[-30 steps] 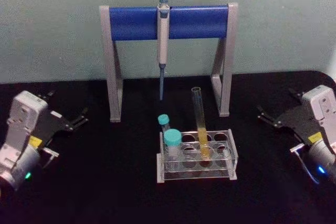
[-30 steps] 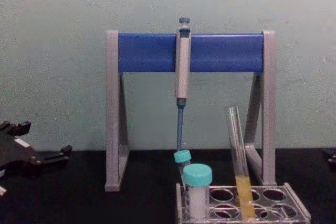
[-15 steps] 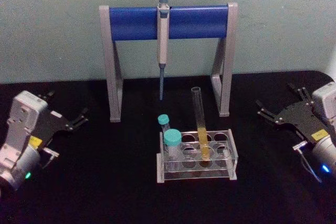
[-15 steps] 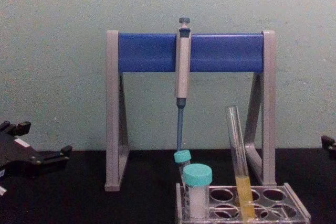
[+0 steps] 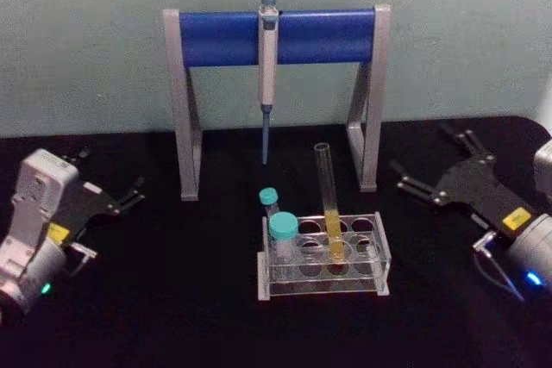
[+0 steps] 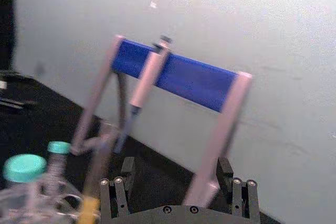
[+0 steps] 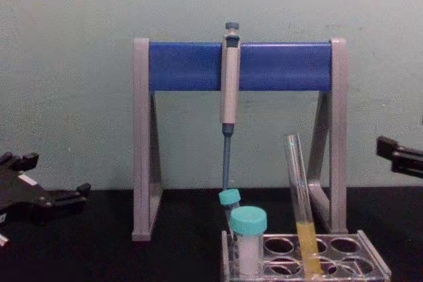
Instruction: Pick up the test tube from the test tube rack, shake it, then place it back into the test tube rack.
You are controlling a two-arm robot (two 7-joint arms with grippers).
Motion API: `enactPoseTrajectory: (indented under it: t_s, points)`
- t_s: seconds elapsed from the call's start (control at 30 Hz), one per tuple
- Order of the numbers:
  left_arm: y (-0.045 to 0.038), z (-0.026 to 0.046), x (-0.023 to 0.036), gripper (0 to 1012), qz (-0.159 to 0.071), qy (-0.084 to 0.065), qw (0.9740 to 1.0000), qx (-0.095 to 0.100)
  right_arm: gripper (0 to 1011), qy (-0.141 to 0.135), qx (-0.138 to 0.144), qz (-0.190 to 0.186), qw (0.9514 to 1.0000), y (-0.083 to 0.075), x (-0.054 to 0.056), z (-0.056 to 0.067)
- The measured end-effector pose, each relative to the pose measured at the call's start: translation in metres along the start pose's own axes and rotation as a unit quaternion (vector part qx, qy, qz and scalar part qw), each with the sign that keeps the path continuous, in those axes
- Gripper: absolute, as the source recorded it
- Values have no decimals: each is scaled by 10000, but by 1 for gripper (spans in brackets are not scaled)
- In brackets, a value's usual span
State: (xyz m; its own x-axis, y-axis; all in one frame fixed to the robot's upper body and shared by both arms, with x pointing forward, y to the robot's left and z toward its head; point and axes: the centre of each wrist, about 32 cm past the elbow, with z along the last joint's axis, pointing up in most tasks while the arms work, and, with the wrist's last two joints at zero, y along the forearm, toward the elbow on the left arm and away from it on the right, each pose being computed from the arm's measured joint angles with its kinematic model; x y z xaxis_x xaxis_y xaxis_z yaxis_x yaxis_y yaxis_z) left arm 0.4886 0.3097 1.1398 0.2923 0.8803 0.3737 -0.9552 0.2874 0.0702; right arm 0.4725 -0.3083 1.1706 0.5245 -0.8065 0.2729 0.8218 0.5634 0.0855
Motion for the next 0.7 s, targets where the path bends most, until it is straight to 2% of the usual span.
enactPoseTrajectory:
  t_s: [0.13, 0.3, 0.5, 0.7]
  points:
    - [0, 0, 0, 1001, 0, 0, 10000, 0, 1000, 142, 74, 341, 9993, 51, -60, 31]
    - [0, 0, 0, 1001, 0, 0, 10000, 0, 1000, 401, 0, 658, 9970, 163, -184, 37]
    - [0, 0, 0, 1001, 0, 0, 10000, 0, 1000, 699, -98, 844, 9939, 309, -253, 32]
    - [0, 0, 0, 1001, 0, 0, 10000, 0, 1000, 902, -238, 905, 9915, 434, -265, 23]
